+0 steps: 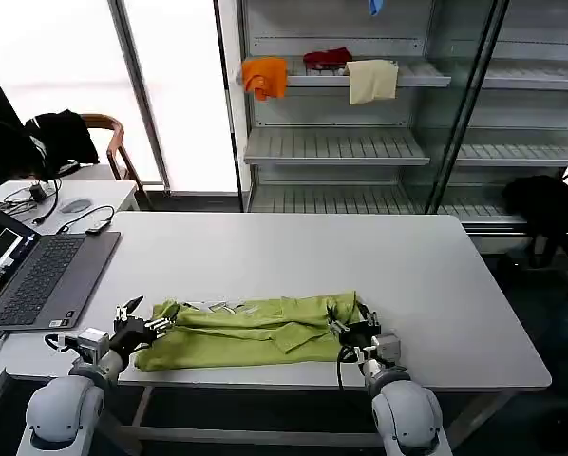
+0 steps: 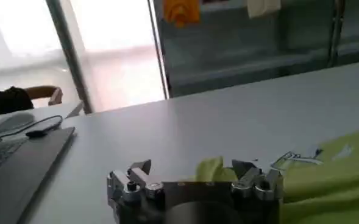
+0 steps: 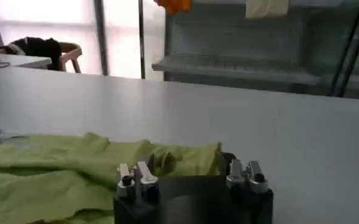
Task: Fold and organize the clothes.
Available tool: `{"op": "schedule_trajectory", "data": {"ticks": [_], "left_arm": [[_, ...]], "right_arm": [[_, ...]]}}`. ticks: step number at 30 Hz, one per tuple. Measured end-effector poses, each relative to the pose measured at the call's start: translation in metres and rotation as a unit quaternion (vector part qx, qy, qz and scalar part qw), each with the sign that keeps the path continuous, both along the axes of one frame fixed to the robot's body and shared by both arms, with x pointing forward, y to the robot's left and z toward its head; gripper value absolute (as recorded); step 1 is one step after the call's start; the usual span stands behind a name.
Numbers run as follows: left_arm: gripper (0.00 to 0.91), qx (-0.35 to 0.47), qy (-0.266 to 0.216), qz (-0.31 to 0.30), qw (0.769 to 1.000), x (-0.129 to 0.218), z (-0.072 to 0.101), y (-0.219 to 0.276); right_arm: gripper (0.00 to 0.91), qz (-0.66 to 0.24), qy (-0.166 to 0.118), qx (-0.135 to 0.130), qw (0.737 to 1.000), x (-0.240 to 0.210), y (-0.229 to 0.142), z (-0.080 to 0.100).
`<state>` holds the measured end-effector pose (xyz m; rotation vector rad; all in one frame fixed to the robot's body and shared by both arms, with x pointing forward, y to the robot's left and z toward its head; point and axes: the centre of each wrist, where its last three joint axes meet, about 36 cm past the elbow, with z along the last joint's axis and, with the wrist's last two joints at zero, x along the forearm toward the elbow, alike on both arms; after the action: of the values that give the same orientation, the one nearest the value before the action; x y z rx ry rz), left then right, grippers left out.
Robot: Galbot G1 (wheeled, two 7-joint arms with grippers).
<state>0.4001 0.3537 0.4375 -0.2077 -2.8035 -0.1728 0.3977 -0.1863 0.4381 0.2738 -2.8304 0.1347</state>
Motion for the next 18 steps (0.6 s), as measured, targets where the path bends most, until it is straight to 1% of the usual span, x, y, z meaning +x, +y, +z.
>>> {"op": "schedule_trajectory", "data": {"ticks": [4, 9, 11, 15, 16, 17, 18], "left_arm": [[0.907, -0.026, -0.009, 0.022, 0.999, -0.006, -0.003, -0.005], [0.907, -0.045, -0.007, 0.054, 0.997, -0.015, -0.018, -0.016], [0.877, -0.051, -0.006, 0.067, 0.996, -0.018, -0.024, -0.021], [0.877, -0.059, -0.007, 0.082, 0.995, -0.023, -0.031, -0.03], [0.756, -0.06, -0.008, 0.086, 0.994, -0.024, -0.032, -0.031], [0.665, -0.061, -0.009, 0.09, 0.994, -0.025, -0.032, -0.033], [0.514, -0.062, -0.009, 0.093, 0.994, -0.025, -0.032, -0.034]], "right_arm": [[0.907, 0.002, -0.019, 0.003, 1.0, -0.002, -0.006, 0.01], [0.907, 0.016, -0.039, 0.01, 0.999, -0.008, -0.008, 0.02], [0.907, 0.021, -0.044, 0.013, 0.999, -0.009, -0.008, 0.022], [0.907, 0.028, -0.051, 0.018, 0.998, -0.01, -0.009, 0.024], [0.907, 0.029, -0.052, 0.018, 0.998, -0.01, -0.01, 0.024], [0.907, 0.031, -0.054, 0.019, 0.998, -0.011, -0.01, 0.025], [0.907, 0.032, -0.055, 0.02, 0.998, -0.011, -0.01, 0.025]]}}
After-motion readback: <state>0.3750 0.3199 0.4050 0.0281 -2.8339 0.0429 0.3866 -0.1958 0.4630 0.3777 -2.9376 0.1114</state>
